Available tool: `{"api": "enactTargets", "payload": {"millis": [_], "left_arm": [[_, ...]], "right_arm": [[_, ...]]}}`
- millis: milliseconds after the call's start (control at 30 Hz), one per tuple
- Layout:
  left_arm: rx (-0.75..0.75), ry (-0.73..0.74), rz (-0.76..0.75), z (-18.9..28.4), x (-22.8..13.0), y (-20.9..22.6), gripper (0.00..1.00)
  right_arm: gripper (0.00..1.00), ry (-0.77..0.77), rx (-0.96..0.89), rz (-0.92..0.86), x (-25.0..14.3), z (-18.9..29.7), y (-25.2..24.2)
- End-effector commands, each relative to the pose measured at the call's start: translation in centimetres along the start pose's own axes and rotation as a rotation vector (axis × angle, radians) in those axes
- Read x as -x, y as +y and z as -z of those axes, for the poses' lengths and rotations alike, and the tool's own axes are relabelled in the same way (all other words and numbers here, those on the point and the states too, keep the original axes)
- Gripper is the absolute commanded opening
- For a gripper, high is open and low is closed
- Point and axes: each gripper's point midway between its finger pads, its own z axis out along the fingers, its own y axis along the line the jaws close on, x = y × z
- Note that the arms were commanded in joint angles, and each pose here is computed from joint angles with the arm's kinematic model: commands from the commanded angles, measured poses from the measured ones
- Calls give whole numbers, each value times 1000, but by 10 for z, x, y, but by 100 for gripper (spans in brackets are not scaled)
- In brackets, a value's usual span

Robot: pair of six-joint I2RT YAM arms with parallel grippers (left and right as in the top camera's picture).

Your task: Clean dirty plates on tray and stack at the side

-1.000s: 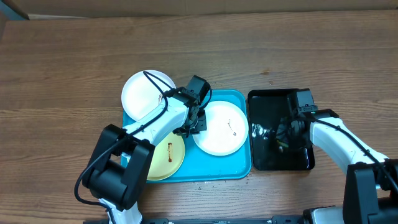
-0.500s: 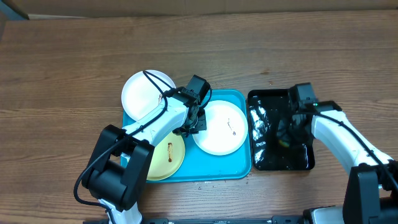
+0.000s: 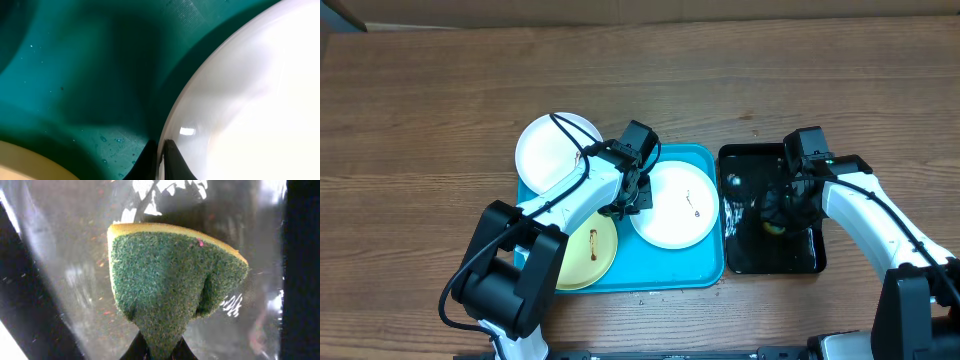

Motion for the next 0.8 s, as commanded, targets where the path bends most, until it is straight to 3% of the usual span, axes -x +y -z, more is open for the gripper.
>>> {"api": "enactTargets", "payload": {"millis": [0, 500, 533, 600, 633, 767], "left_arm": [[22, 11, -4, -8, -5, 1, 4], [17, 19, -7, -8, -6, 0, 4], [26, 14, -6, -8, -5, 2, 4], [40, -1, -5, -8, -2, 5, 4], [41, -4, -5, -8, -1, 5, 4], [64, -20, -2, -8, 2, 9, 4]], "right_arm": [[4, -10, 44, 23, 3, 6, 10], [4, 5, 43, 20, 6, 23, 14], [4, 3, 43, 20, 7, 24, 14], [19, 8, 41, 19, 6, 25, 14], [22, 12, 39, 19, 5, 25, 13], [24, 26, 34, 17, 2, 23, 12]]}}
